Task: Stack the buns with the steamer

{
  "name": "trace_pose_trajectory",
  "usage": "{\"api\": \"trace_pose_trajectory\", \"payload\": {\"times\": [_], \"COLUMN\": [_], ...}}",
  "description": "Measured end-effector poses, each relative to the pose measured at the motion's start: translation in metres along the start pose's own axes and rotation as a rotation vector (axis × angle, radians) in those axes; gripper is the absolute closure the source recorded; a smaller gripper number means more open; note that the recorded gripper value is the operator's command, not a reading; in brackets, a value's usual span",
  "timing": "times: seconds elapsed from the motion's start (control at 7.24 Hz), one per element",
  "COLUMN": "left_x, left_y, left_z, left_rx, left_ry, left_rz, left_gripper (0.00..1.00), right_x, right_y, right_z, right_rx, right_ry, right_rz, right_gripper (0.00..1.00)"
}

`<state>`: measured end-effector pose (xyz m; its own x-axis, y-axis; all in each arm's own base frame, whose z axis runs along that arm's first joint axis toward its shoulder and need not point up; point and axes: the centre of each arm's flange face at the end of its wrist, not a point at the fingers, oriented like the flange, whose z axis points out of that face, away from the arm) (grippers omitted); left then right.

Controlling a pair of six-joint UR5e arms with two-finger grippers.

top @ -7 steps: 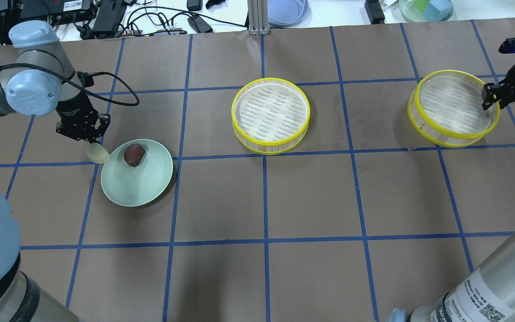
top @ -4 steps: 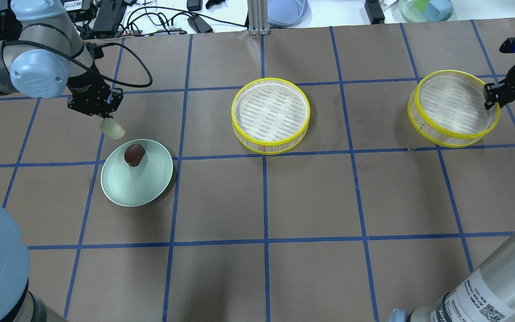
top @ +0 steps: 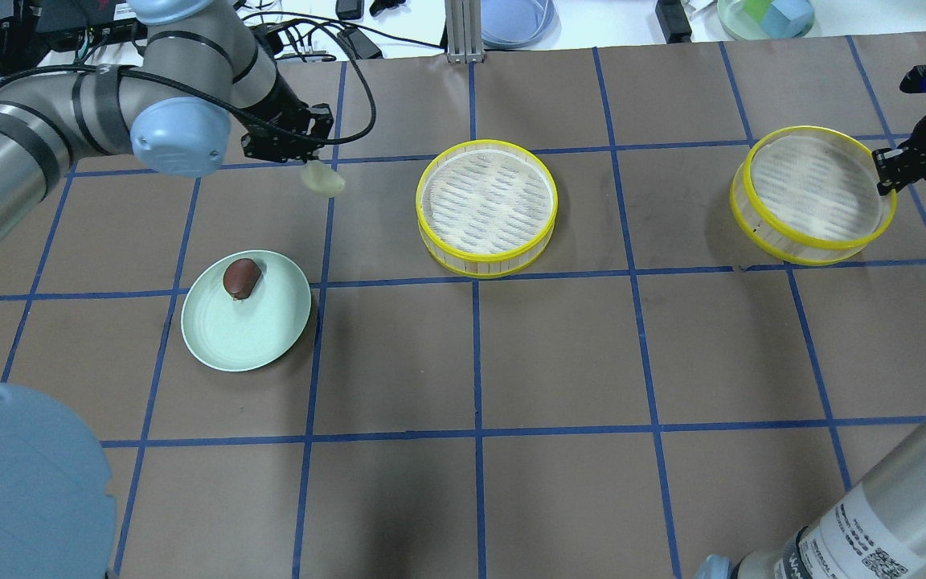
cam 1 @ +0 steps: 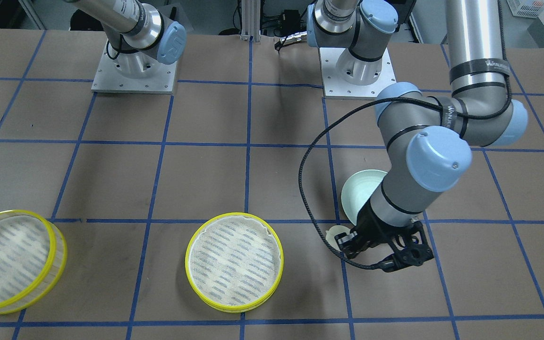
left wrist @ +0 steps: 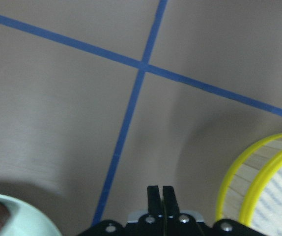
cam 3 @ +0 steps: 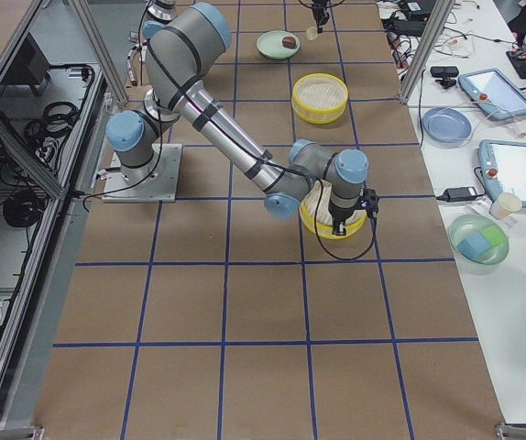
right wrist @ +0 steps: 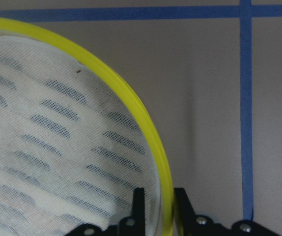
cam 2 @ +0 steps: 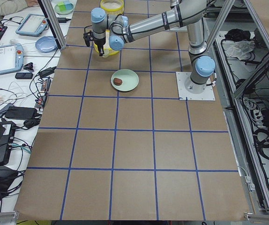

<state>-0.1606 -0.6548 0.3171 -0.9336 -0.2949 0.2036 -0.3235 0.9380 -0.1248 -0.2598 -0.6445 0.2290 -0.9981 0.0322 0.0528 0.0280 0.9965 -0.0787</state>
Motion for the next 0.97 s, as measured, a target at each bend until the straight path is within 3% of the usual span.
{"api": "trace_pose_trajectory", "payload": {"times": [0.28, 0.55, 0.69, 0.83, 0.97], "left_x": [0.057, 0.092, 0.102, 0.111, 0.115], "left_y": [0.021, 0.039, 0.044, 0.05, 0.054], "left_z": [0.021, 0.057, 0.072, 0.083, 0.088], "left_rx": [0.033, 0.05, 0.059, 0.06, 0.058], "left_ry": [0.143, 0.208, 0.226, 0.235, 0.24], "left_rz": [-0.023, -0.013, -0.011, -0.017, -0.037], "left_gripper": [1.0, 0.94, 0.46, 0.12, 0.0], "right_x": [0.0, 0.0, -0.003, -0.013, -0.03], "right_y": [0.0, 0.002, 0.005, 0.01, 0.011], "right_z": [-0.006, -0.024, -0.04, -0.059, -0.074], "right_rx": [0.007, 0.019, 0.015, -0.002, -0.017], "right_ry": [0.005, 0.018, 0.022, 0.014, 0.005], "right_rz": [0.013, 0.022, 0.03, 0.058, 0.089], "right_gripper": [1.0, 1.0, 1.0, 1.0, 1.0]}}
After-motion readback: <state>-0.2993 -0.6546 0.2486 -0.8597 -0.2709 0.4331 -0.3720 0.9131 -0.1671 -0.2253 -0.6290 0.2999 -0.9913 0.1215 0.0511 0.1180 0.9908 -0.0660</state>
